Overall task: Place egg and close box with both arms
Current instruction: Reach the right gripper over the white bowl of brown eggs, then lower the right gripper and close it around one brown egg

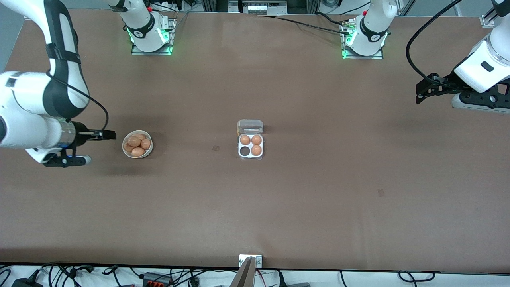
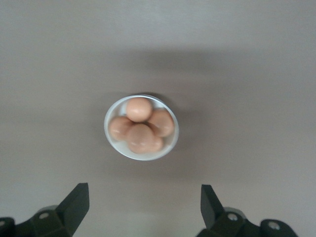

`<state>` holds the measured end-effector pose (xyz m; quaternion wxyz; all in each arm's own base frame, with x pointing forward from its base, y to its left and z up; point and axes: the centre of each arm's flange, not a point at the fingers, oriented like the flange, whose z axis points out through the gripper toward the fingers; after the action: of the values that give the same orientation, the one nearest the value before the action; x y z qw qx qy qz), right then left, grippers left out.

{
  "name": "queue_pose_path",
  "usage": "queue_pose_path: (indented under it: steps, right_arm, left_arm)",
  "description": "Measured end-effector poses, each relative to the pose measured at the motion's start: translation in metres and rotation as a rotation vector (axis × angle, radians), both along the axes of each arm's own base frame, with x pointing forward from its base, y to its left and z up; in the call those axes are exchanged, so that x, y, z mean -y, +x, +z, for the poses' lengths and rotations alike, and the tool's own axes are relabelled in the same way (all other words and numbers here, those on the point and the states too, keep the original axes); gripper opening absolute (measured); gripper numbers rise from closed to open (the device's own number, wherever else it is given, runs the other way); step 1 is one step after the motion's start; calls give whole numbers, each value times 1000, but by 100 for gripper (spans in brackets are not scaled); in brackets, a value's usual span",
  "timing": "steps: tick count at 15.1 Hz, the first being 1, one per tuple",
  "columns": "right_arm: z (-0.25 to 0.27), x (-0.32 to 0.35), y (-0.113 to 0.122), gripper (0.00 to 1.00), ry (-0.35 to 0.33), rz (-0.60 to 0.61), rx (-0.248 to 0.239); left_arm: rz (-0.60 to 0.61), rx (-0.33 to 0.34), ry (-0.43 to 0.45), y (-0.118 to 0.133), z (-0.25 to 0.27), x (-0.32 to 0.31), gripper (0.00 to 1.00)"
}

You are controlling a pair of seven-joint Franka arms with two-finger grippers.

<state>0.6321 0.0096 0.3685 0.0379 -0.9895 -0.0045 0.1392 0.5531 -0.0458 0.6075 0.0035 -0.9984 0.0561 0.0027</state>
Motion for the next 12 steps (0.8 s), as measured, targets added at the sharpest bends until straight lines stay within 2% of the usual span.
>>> queue_pose_path:
  steps: [2,3,7,12]
  right_arm:
    - [-15,-6,4,100,51,-31,-4]
    - [-25,-8,6,100,55,-37,-1]
    - [-75,-8,12,100,28,-47,26]
    - [-101,-20,-7,100,20,-35,15]
  left_arm:
    - [0,0,0,0,0,0,100]
    - [0,0,0,0,0,0,100]
    - [0,0,0,0,0,0,100]
    - [0,-1,0,0,0,0,100]
